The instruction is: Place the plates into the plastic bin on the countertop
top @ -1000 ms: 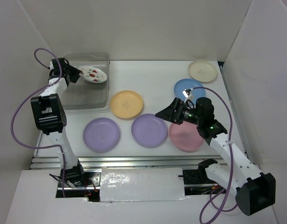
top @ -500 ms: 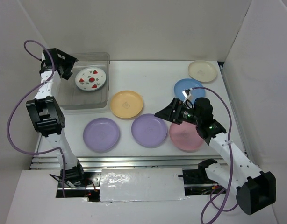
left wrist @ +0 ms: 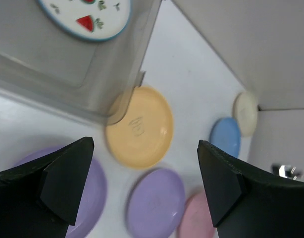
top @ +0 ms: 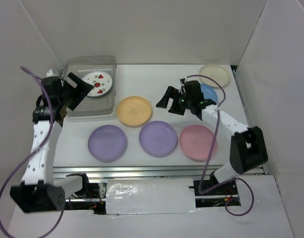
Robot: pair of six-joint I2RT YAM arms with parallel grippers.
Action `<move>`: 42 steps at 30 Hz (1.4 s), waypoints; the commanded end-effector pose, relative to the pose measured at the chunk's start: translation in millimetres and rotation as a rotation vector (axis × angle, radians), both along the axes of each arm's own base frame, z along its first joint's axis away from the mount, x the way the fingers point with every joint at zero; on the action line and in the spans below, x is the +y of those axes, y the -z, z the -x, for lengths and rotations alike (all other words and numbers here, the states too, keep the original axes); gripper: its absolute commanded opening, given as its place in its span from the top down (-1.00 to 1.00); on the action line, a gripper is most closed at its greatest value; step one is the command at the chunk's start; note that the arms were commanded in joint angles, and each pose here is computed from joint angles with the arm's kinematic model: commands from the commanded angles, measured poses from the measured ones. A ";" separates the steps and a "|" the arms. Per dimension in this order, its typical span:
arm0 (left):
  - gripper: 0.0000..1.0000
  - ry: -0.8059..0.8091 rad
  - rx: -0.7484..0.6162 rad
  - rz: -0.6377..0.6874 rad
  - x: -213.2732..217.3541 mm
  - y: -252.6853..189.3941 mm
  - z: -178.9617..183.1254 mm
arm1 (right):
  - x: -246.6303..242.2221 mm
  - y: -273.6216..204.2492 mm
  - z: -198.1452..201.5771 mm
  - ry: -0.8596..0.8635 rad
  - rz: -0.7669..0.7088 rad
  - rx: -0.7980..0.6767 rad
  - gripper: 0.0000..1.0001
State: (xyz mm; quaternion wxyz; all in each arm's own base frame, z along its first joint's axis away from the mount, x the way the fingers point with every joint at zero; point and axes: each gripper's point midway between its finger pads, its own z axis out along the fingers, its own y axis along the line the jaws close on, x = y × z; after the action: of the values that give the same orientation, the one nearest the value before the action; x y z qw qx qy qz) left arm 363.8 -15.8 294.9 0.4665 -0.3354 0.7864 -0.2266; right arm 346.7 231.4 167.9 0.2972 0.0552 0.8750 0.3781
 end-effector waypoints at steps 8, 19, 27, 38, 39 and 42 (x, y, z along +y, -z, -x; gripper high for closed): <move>-0.99 0.070 0.053 -0.263 10.6 41.2 120.6 | 22.6 97.4 -87.6 0.052 0.222 0.188 -0.94; -0.99 0.039 0.037 -0.327 19.2 52.4 138.7 | 52.7 139.1 -92.9 0.007 0.265 0.272 -0.77; -0.99 0.040 0.017 -0.333 18.2 50.1 142.5 | 59.9 142.4 -86.7 0.008 0.302 0.319 0.06; -0.99 0.298 -0.018 -0.273 -23.2 50.9 123.7 | -0.1 71.7 -88.9 0.315 0.231 0.229 1.00; -0.99 0.355 -0.038 -0.263 -31.7 47.8 120.0 | -7.0 58.0 -88.8 0.348 0.234 0.196 1.00; -0.99 0.501 -0.139 -0.162 -62.9 27.4 104.1 | -23.0 10.1 -78.8 0.391 0.283 0.095 1.00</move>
State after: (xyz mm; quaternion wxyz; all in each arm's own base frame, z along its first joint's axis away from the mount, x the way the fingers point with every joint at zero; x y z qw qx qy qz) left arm 242.9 -41.4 227.8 0.4414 -0.1639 0.8604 -0.1951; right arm 407.3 220.3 65.4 0.2087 0.1816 0.9451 0.1742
